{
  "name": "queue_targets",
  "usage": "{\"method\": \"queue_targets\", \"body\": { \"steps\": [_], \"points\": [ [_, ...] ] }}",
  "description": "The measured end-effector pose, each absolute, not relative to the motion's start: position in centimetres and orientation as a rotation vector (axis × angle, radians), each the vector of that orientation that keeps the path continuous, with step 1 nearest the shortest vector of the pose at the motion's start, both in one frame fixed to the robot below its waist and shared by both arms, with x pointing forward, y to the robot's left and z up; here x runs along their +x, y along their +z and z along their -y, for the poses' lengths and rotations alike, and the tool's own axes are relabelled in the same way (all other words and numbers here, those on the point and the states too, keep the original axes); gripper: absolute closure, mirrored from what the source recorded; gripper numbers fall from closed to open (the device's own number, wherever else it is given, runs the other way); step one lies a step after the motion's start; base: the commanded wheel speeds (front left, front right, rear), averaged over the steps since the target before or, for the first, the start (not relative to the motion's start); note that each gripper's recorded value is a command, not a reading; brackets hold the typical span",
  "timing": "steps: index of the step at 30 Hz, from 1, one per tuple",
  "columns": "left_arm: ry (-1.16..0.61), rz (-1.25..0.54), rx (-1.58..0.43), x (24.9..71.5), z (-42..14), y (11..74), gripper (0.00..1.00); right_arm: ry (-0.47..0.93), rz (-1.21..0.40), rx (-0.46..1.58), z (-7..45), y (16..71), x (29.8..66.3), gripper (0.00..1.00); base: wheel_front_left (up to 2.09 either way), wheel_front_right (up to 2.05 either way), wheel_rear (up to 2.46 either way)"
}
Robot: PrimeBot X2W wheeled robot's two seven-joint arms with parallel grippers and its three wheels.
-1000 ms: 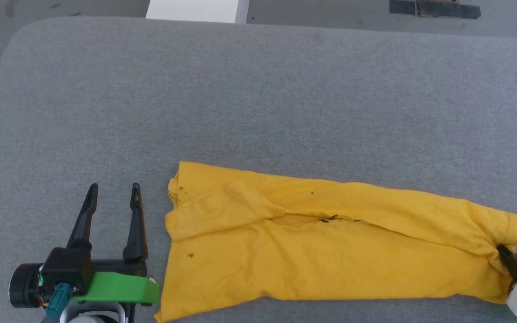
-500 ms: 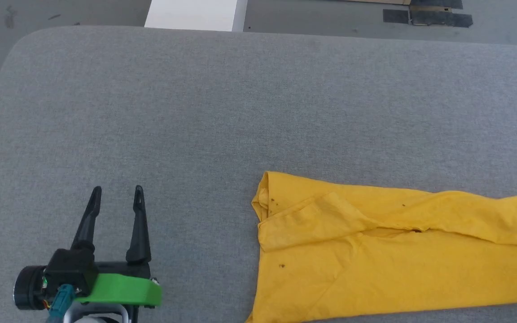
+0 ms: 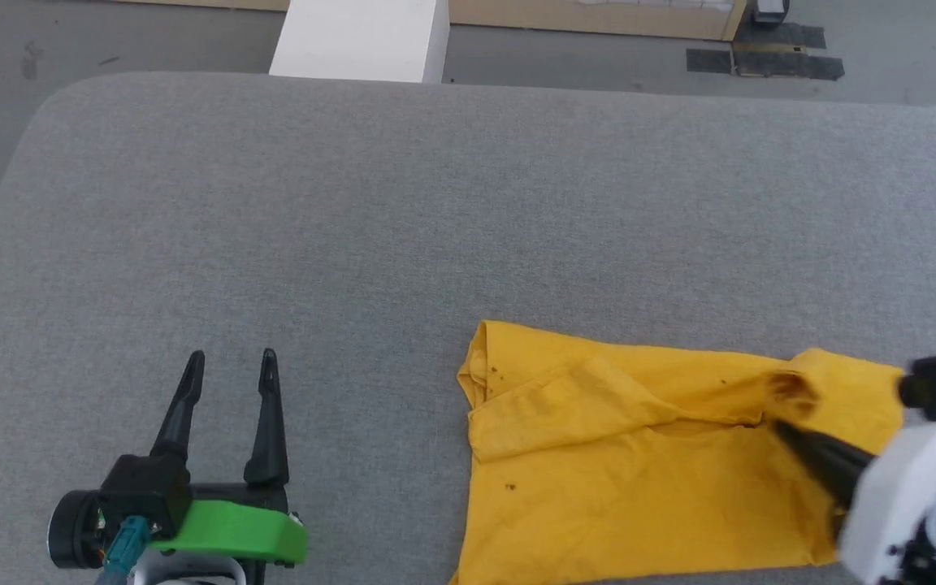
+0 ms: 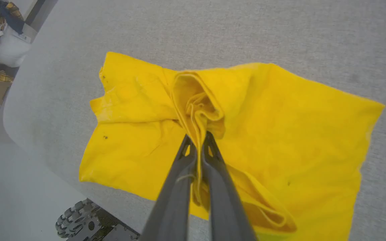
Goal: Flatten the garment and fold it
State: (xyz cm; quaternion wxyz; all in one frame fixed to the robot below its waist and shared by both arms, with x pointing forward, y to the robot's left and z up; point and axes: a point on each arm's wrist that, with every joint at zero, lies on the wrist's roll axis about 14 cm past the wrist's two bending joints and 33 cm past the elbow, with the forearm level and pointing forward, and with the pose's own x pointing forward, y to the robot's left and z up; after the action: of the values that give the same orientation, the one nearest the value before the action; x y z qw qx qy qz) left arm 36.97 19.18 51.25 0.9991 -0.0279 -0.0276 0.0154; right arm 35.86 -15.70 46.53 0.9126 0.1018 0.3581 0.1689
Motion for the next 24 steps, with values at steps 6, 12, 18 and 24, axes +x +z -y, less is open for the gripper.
{"method": "queue_targets", "body": {
  "steps": [6, 12, 18, 24],
  "points": [
    [0.049, 0.052, -0.066, 36.2, -19.7, 51.3, 0.00, 0.583, -0.697, 0.208, 9.0, 48.7, 36.2, 1.00, 0.00, 0.00, 0.00],
    [0.069, 0.054, -0.071, 35.6, -20.2, 51.5, 0.00, 0.770, -0.690, 0.184, 3.3, 49.5, 36.0, 1.00, 0.00, 0.00, 0.00],
    [0.081, 0.046, -0.079, 35.2, -20.5, 51.2, 0.00, 0.819, -0.717, 0.152, 0.1, 47.5, 36.9, 1.00, 0.00, 0.00, 0.00],
    [0.105, 0.023, -0.093, 34.8, -20.8, 50.5, 0.00, 0.809, -0.793, 0.112, -2.3, 43.8, 37.7, 1.00, 0.00, 0.00, 0.00]
  ]
}}
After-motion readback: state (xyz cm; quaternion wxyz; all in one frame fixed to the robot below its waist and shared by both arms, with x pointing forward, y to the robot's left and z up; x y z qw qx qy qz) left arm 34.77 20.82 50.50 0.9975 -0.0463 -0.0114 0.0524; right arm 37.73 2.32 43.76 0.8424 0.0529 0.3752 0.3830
